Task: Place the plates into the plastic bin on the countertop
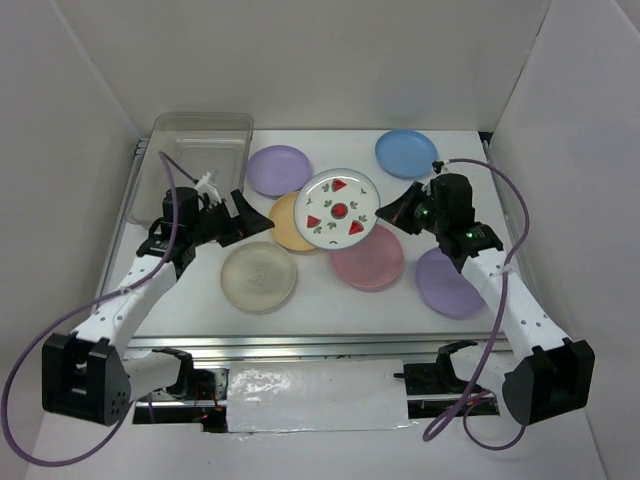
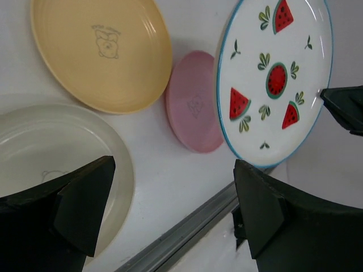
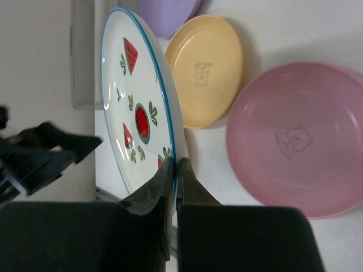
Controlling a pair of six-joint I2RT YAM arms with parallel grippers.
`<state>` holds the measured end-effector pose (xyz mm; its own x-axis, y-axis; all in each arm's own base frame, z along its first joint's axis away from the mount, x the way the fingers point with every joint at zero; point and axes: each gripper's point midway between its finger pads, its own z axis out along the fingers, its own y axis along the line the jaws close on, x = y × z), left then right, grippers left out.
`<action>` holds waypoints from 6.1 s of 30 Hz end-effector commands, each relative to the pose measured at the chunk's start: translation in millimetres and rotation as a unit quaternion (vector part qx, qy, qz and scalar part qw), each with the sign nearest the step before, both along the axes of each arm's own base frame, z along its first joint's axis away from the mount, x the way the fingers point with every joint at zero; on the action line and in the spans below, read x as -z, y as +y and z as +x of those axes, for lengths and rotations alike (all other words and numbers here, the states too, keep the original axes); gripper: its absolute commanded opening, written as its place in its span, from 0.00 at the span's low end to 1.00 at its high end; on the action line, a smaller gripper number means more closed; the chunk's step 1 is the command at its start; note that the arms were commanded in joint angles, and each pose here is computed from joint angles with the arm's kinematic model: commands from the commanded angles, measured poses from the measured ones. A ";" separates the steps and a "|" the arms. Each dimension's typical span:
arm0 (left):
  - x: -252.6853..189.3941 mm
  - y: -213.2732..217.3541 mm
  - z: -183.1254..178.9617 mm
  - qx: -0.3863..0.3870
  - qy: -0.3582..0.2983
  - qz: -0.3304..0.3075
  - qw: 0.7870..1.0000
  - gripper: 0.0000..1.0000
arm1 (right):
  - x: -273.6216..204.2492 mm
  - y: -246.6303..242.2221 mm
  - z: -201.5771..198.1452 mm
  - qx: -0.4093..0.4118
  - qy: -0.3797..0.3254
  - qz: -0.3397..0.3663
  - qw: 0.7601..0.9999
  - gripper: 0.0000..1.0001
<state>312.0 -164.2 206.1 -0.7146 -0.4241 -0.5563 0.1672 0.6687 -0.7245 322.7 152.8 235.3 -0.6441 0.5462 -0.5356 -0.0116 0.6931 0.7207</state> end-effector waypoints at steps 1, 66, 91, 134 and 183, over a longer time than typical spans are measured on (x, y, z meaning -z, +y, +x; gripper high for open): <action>-20.1 -28.6 10.0 0.065 -0.048 -0.075 0.994 0.99 | -49.5 23.0 -6.1 -0.022 -0.067 0.046 0.996 0.00; 30.4 259.7 267.5 -0.374 0.084 0.020 0.923 0.40 | -46.3 97.3 -90.6 -0.220 -0.103 0.098 0.965 1.00; -56.2 250.0 134.3 -0.397 0.148 0.114 0.899 0.99 | 137.6 192.3 -67.8 -0.111 0.105 -0.165 0.974 1.00; -23.9 87.6 -81.1 -0.027 0.018 0.138 0.990 0.72 | -1.0 189.2 -95.1 -0.154 -0.003 -0.070 0.986 0.00; 36.4 273.6 205.7 -0.476 0.189 0.162 0.843 0.99 | -49.1 83.7 -151.3 -0.153 -0.095 0.007 0.984 1.00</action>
<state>515.1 107.9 110.4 -0.3675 -0.7886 -0.4931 -0.7996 0.5386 -0.2656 171.0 235.7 261.1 -0.7006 0.3393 -0.6278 -0.3202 0.6367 0.7015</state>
